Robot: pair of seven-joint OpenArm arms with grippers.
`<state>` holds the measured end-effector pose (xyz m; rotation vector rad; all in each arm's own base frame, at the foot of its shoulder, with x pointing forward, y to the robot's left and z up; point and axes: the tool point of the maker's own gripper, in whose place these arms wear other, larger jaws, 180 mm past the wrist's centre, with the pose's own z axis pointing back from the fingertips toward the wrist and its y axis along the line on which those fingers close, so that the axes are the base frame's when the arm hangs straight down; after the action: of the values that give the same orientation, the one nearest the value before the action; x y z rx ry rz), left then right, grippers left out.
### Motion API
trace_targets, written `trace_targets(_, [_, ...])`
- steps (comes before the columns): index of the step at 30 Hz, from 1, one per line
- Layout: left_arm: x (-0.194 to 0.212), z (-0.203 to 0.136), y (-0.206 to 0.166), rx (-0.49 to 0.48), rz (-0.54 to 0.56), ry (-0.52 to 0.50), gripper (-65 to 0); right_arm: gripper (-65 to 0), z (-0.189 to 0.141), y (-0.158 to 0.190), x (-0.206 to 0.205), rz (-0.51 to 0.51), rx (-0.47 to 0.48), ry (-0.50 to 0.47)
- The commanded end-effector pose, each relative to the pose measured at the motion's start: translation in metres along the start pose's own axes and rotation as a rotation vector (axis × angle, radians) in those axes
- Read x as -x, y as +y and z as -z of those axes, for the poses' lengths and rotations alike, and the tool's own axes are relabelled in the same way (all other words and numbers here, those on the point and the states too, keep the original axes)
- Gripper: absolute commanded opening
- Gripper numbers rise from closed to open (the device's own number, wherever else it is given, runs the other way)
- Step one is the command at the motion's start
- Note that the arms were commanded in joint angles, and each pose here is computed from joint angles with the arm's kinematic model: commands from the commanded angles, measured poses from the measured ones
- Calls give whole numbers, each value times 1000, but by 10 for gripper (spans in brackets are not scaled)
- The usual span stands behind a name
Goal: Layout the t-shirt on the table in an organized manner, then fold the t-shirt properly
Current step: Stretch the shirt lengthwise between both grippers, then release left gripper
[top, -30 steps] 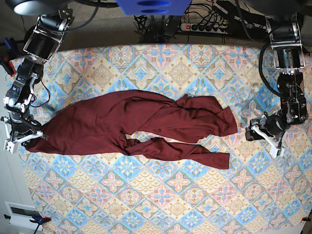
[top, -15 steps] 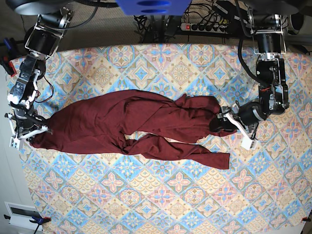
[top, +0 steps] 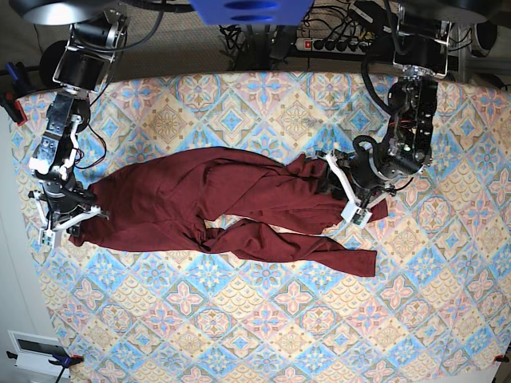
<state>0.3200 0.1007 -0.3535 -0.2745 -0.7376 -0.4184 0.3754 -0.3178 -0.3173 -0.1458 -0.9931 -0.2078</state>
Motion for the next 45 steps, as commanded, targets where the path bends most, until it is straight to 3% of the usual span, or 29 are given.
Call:
trace_targets(1, [-11,-1,-2,-11,43,-35,-452,-650,-3,-6,-24,-8,10,-68])
trace_targets(7, [13,21,1,-120,253,36,-453,-650,-2,-6,-24,-8,11,-67])
trace_targets(16, [38,47,26,-158,231,82,-458,-650,-2,-6,-24,-8,11,-67])
trace_targets(18, [35,48,24,-154,231,71,-501,-650,-2,-6,-24,-8,11,-67])
trace_targets(20, [18,44,19,-142,238,24,-597,-650,-2,-6,-24,-8,11,-67])
trace_targets(21, [6,38,11,-127,236,-14,-648,-650,-2,-6,-24,-8,11,-67])
trace_targets(28, [-43,-30,-54,50,244,-174,-650,-650,-3,-8,-25,-3,16,-70])
trace_targets(33, [-53,-66,-47,174,161,-258,-650,-650,-3,-10,-26,-3,20,-75])
trace_targets(39, [-88,-147,12,262,-80,-438,-650,-650,-5,-19,-28,9,37,-82])
trace_targets(45, [-108,-227,88,138,-182,-632,-650,-650,-8,-32,-33,37,65,-101])
